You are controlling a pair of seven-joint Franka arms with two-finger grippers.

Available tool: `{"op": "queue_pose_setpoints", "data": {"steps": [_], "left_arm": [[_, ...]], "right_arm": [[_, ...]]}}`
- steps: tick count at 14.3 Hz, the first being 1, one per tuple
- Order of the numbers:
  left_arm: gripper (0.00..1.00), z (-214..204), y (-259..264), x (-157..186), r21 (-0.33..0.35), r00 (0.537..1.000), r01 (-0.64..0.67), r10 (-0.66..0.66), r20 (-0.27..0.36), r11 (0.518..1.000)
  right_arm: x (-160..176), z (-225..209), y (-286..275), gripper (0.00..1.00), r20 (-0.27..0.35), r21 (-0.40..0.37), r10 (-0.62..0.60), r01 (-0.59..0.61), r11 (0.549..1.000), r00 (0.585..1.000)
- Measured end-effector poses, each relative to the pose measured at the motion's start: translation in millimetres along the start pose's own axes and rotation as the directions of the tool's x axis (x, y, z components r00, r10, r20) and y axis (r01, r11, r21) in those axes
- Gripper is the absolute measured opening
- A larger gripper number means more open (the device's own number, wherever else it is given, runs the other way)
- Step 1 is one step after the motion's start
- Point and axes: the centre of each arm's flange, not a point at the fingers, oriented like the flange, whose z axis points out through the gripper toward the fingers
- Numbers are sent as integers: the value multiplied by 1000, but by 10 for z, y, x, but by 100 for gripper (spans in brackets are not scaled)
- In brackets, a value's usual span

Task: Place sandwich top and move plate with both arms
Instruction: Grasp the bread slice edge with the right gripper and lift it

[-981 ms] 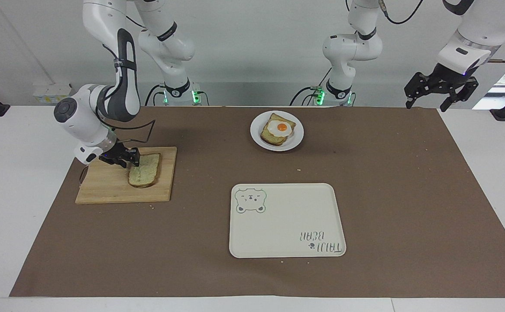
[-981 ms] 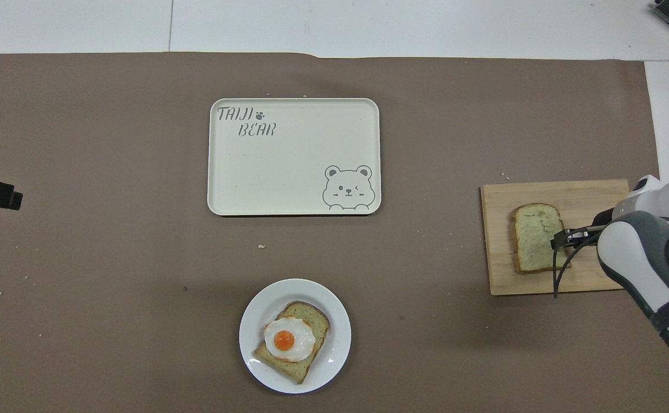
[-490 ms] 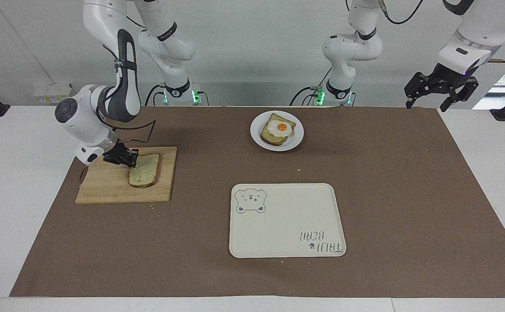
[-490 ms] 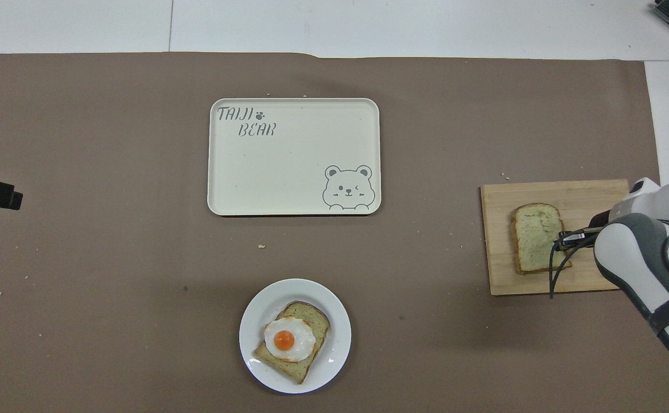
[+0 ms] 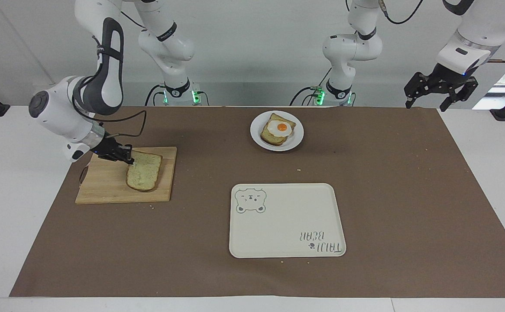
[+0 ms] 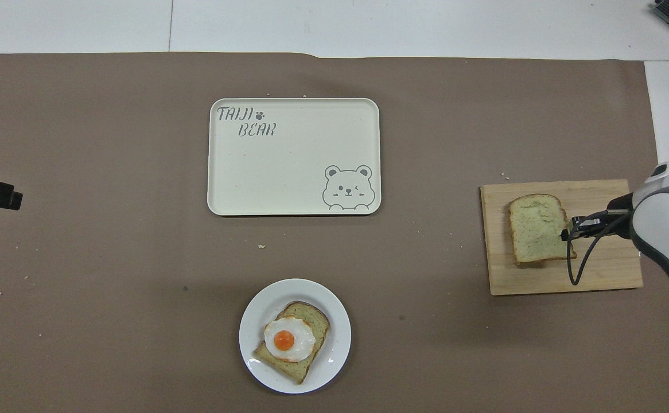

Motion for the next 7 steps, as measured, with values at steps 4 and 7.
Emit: {"op": "queue_pose_setpoints", "data": {"steps": [4,7], "left_arm": [[100,21,7,-38,-5,1000,0,0,31,1000],[100,21,42,-40,-6,999,-6,6,36,1000]], "right_arm": [[30,-124,-234,4,4,178,29,-29,984,1000],[33,-92,-443,4,26,274,24,-30,961,999]]}}
